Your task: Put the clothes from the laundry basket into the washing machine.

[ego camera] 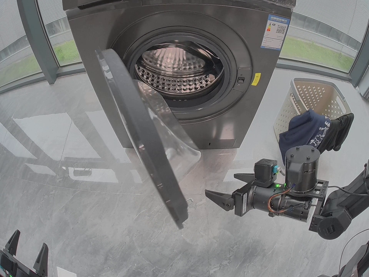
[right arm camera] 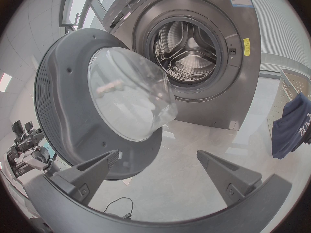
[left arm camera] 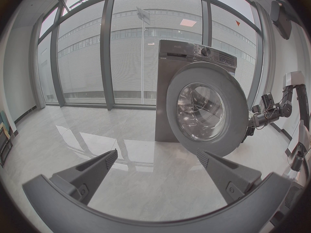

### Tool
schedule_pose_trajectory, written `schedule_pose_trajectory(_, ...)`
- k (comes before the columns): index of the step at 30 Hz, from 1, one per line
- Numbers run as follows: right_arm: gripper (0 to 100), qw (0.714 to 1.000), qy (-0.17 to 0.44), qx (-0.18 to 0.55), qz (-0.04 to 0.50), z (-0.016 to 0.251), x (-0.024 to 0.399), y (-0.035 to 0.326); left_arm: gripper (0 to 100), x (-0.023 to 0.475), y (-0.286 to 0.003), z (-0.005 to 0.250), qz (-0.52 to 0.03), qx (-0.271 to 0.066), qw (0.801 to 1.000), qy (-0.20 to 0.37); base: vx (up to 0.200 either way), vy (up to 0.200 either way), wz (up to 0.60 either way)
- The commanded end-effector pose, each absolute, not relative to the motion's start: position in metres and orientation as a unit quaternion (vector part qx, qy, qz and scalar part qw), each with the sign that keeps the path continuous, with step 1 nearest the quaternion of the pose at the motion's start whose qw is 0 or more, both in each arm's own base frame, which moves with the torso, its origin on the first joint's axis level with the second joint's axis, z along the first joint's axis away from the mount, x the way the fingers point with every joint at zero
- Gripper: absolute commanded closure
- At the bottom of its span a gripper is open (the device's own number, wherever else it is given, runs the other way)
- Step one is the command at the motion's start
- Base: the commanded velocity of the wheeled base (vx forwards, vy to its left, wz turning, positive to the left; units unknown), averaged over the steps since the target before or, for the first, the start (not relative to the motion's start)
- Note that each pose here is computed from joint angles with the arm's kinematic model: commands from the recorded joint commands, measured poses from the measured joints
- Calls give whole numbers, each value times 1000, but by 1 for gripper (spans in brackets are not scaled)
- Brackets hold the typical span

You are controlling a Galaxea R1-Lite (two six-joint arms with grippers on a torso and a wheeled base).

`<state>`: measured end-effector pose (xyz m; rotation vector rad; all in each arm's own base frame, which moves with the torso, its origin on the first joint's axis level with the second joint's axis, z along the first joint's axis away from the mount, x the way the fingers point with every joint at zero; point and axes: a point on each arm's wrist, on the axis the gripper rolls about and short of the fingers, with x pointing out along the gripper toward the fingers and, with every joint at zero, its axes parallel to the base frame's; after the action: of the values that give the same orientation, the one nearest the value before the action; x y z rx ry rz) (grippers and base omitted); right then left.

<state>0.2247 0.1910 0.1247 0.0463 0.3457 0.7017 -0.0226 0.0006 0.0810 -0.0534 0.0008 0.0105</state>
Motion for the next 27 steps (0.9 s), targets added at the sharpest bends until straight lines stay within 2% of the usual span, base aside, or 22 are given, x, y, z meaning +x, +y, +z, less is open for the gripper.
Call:
schedule_pose_trajectory(1,0,934,160,28,317,128,233,183,0,-21,1,77,6,-27,1000,8,0,0,0)
schedule_pose_trajectory(4,0,946,149,31,287,131,246,183,0,-21,1,77,6,-26,1000,8,0,0,0)
schedule_pose_trajectory(11,0,953,144,39,264,122,288,201,0,-21,1,77,6,-26,1000,9,0,0,0)
schedule_pose_trajectory(15,0,953,148,37,262,110,305,212,0,-21,1,77,6,-26,1000,9,0,0,0)
schedule_pose_trajectory(20,0,954,135,41,265,109,321,225,0,-21,1,77,5,-26,1000,9,0,0,0)
schedule_pose_trajectory(27,0,946,133,39,293,110,315,247,0,-21,1,77,6,-26,1000,9,0,0,0)
